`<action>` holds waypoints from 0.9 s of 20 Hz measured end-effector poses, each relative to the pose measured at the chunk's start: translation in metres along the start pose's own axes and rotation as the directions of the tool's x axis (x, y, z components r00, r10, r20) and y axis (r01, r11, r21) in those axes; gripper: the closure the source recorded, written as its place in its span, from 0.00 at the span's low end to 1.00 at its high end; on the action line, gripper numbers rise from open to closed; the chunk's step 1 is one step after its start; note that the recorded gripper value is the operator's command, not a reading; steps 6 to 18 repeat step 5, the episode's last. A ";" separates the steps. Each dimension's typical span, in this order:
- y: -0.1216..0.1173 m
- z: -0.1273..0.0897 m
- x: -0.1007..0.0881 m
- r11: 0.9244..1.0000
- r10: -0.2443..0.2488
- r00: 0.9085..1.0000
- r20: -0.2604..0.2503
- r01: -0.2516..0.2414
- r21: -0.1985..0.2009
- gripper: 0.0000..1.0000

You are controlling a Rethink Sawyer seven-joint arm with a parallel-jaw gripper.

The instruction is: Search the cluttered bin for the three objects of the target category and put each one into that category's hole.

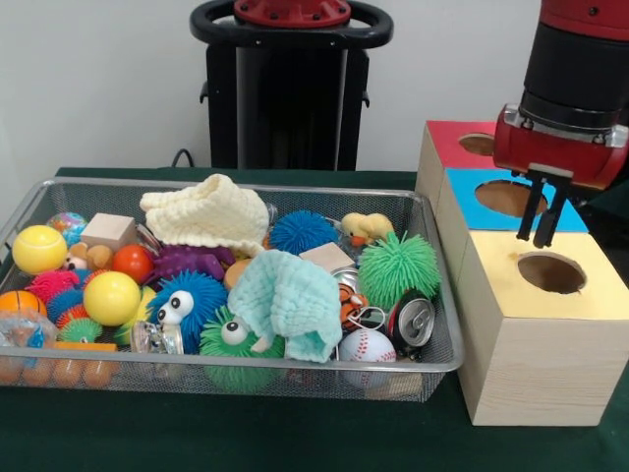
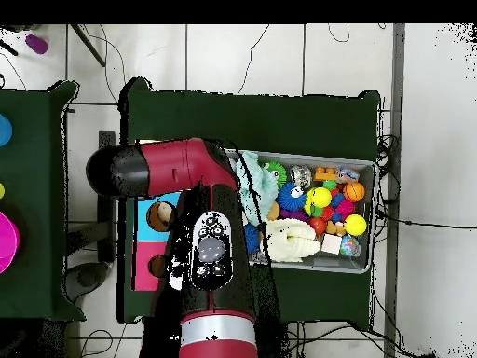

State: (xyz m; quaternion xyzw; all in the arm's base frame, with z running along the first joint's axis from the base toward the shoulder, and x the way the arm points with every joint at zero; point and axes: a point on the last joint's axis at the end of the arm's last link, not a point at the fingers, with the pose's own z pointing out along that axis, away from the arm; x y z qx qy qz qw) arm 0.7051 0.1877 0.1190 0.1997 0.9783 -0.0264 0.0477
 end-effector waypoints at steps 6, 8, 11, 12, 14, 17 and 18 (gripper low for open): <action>-0.005 0.003 0.001 0.999 -0.034 0.999 0.023 0.033 0.023 0.00; -0.005 0.003 0.001 0.999 -0.034 0.999 0.023 0.033 0.023 0.00; -0.005 0.003 0.001 0.999 -0.034 0.999 0.023 0.033 0.023 0.00; -0.005 0.003 0.001 0.999 -0.034 0.999 0.023 0.033 0.023 0.00; -0.005 0.003 0.001 0.999 -0.034 0.999 0.023 0.033 0.023 0.00; -0.005 0.003 0.001 0.999 -0.034 0.999 0.023 0.033 0.023 0.00; -0.005 0.003 0.001 0.999 -0.034 0.999 0.023 0.033 0.023 0.00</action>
